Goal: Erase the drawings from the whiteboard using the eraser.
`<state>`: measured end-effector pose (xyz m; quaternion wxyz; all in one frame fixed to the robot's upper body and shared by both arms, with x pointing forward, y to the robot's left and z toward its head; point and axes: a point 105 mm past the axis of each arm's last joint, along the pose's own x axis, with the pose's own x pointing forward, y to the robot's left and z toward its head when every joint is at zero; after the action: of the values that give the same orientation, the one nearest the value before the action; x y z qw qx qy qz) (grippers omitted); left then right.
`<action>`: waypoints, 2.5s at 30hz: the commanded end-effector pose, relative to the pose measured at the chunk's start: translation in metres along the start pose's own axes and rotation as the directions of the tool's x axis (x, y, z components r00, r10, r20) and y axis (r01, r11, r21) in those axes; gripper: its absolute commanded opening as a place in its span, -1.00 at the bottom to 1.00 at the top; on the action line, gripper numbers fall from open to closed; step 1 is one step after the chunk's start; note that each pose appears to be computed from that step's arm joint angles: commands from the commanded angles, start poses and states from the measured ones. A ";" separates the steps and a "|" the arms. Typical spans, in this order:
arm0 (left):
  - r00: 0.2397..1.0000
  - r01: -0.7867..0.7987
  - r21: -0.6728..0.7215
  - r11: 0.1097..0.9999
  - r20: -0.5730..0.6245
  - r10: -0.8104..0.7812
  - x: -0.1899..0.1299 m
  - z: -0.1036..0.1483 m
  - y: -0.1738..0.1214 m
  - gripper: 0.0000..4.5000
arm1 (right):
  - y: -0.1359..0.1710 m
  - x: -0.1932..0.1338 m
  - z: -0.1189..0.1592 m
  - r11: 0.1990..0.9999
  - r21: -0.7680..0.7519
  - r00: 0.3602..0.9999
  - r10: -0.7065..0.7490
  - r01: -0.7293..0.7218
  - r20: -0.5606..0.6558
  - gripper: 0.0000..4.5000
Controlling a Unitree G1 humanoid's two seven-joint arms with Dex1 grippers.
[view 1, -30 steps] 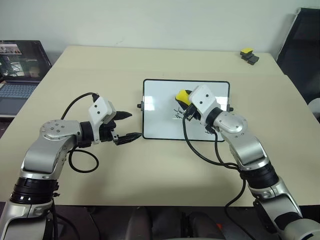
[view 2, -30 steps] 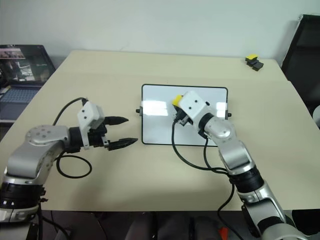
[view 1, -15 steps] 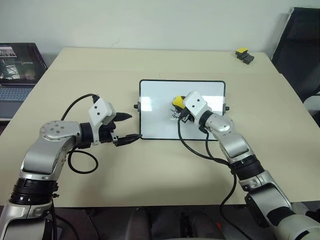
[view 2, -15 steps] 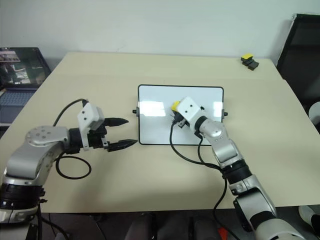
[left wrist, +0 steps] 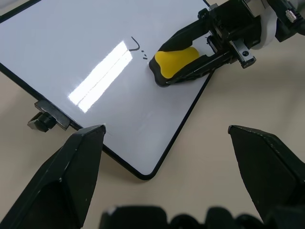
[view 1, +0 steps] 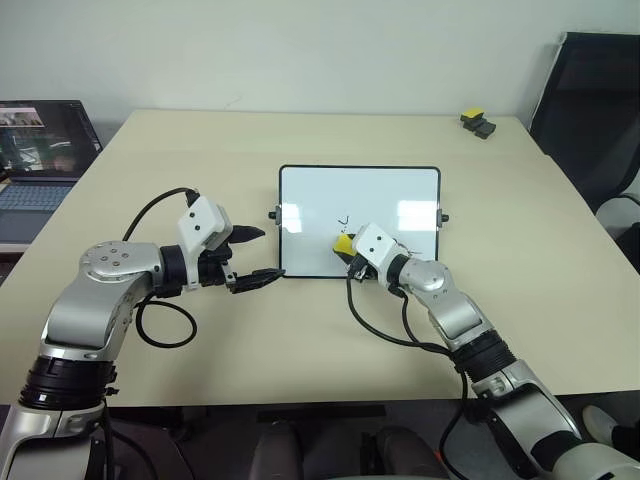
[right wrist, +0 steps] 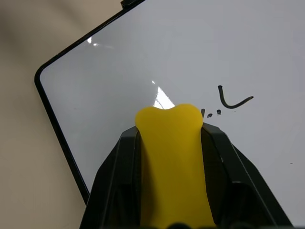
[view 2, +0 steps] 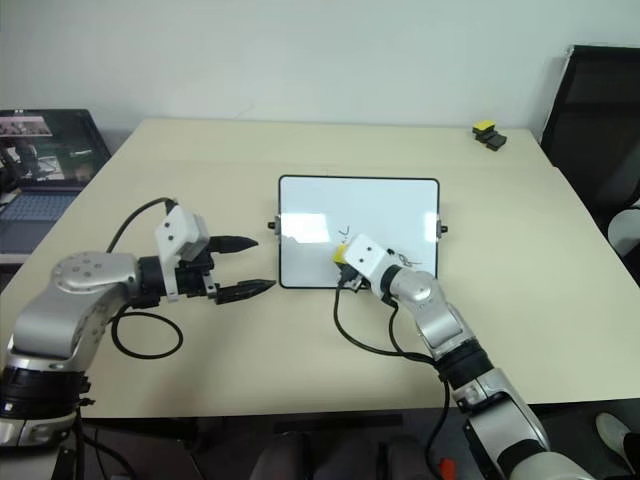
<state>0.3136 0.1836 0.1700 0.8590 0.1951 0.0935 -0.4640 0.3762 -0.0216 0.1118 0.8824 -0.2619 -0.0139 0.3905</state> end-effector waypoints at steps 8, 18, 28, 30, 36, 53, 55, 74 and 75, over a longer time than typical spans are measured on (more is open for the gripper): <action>1.000 -0.020 0.024 1.000 0.024 0.019 -0.006 0.008 0.001 1.00 | -0.059 -0.008 0.090 0.990 0.023 0.972 -0.142 0.140 0.187 -0.41; 0.999 -0.022 0.027 0.999 0.025 0.022 -0.007 0.010 0.000 1.00 | -0.038 0.019 0.033 0.996 -0.028 0.995 -0.083 0.085 0.056 -0.41; 0.999 -0.019 0.021 1.000 0.031 0.019 -0.005 0.010 -0.002 1.00 | 0.014 0.021 -0.026 0.999 0.024 0.995 0.044 -0.042 -0.090 -0.41; 0.999 -0.019 0.022 1.000 0.031 0.019 -0.005 0.010 -0.001 1.00 | 0.012 0.021 -0.016 0.999 0.025 0.998 0.036 -0.035 -0.050 -0.41; 0.999 -0.020 0.023 1.000 0.031 0.019 -0.005 0.011 0.000 1.00 | -0.017 0.007 0.082 1.000 0.017 0.973 -0.020 0.016 0.228 -0.41; 0.999 -0.017 0.024 1.000 0.032 0.016 -0.005 0.011 -0.001 1.00 | -0.014 0.035 0.033 0.996 -0.061 0.990 -0.058 0.067 0.129 -0.41; 0.999 -0.017 0.023 1.000 0.033 0.016 -0.005 0.012 -0.001 1.00 | 0.006 0.036 0.011 0.998 -0.055 0.997 -0.006 0.011 0.083 -0.41; 1.000 -0.001 0.021 1.000 0.030 0.001 -0.003 0.011 -0.001 1.00 | -0.035 0.010 0.124 0.994 0.008 0.916 -0.107 0.112 0.387 -0.41; 1.000 -0.001 0.021 1.000 0.030 0.000 -0.003 0.011 -0.001 1.00 | -0.041 0.010 0.124 0.990 -0.001 0.914 -0.130 0.141 0.383 -0.41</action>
<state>0.3105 0.1814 0.1696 0.8582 0.1868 0.0958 -0.4685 0.3794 0.0251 0.2239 0.8784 -0.1933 -0.1887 0.3943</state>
